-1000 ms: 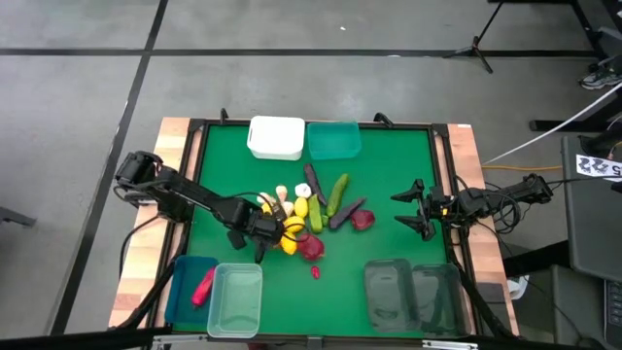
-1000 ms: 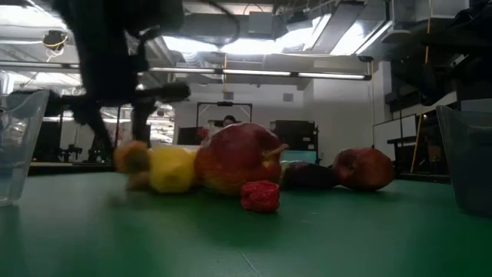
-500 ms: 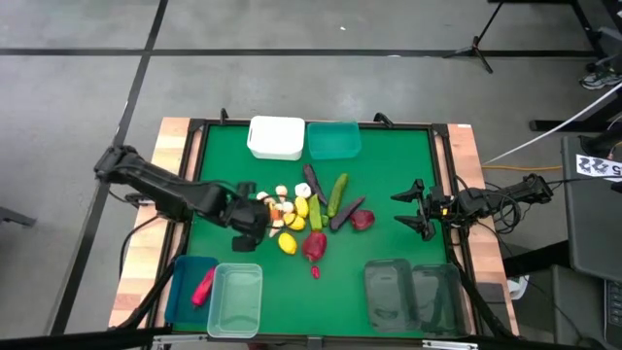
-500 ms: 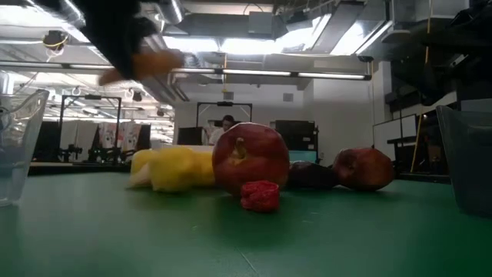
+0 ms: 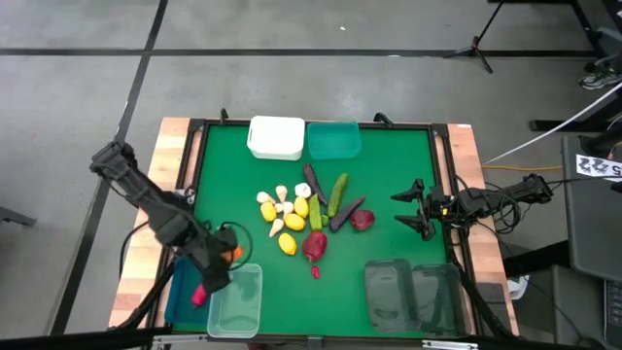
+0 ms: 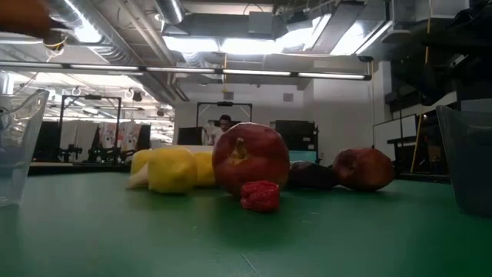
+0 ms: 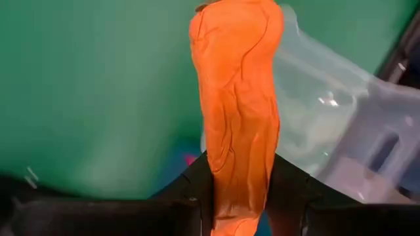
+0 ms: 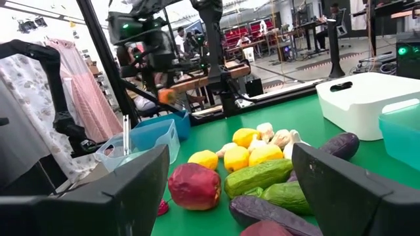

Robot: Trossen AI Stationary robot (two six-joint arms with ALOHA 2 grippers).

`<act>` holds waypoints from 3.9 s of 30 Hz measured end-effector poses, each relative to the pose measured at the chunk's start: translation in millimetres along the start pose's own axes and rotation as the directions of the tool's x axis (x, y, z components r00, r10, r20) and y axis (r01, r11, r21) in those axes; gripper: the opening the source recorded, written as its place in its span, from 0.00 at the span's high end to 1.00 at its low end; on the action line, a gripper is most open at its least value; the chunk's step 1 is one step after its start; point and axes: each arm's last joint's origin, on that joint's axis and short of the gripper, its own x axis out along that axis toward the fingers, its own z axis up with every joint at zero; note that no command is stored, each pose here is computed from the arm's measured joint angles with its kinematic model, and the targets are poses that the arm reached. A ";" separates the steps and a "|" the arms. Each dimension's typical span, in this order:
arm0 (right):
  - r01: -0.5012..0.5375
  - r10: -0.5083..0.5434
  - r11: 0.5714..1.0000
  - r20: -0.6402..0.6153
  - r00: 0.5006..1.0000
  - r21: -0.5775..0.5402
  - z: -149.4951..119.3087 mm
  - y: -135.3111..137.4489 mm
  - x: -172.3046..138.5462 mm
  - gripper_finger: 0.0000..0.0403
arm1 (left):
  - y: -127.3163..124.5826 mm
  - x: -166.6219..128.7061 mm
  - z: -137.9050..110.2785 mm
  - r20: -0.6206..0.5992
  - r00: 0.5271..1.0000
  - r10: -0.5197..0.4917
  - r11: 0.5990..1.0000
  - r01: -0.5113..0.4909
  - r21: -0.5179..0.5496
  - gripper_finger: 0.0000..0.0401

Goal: Sort produce into baskets
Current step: Put the orange chili pepper into the blue bin, then put the lemon into the transparent bin

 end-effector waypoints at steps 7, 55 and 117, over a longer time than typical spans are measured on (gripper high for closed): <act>0.000 0.000 1.000 0.000 1.000 0.000 0.1 0.0 0.0 0.20 | -9.6 -1.1 -41.0 -0.072 0.997 -0.005 0.970 -0.012 -0.244 0.76; 0.000 0.000 1.000 0.000 1.000 0.000 0.0 0.0 0.0 0.20 | -17.4 7.5 -88.6 -0.099 0.993 0.056 0.802 -0.104 -0.589 0.45; 0.026 -0.026 1.000 0.012 1.000 0.003 0.7 -0.7 0.0 0.20 | 132.2 124.1 64.4 0.743 0.669 -0.005 0.922 -0.285 0.263 0.42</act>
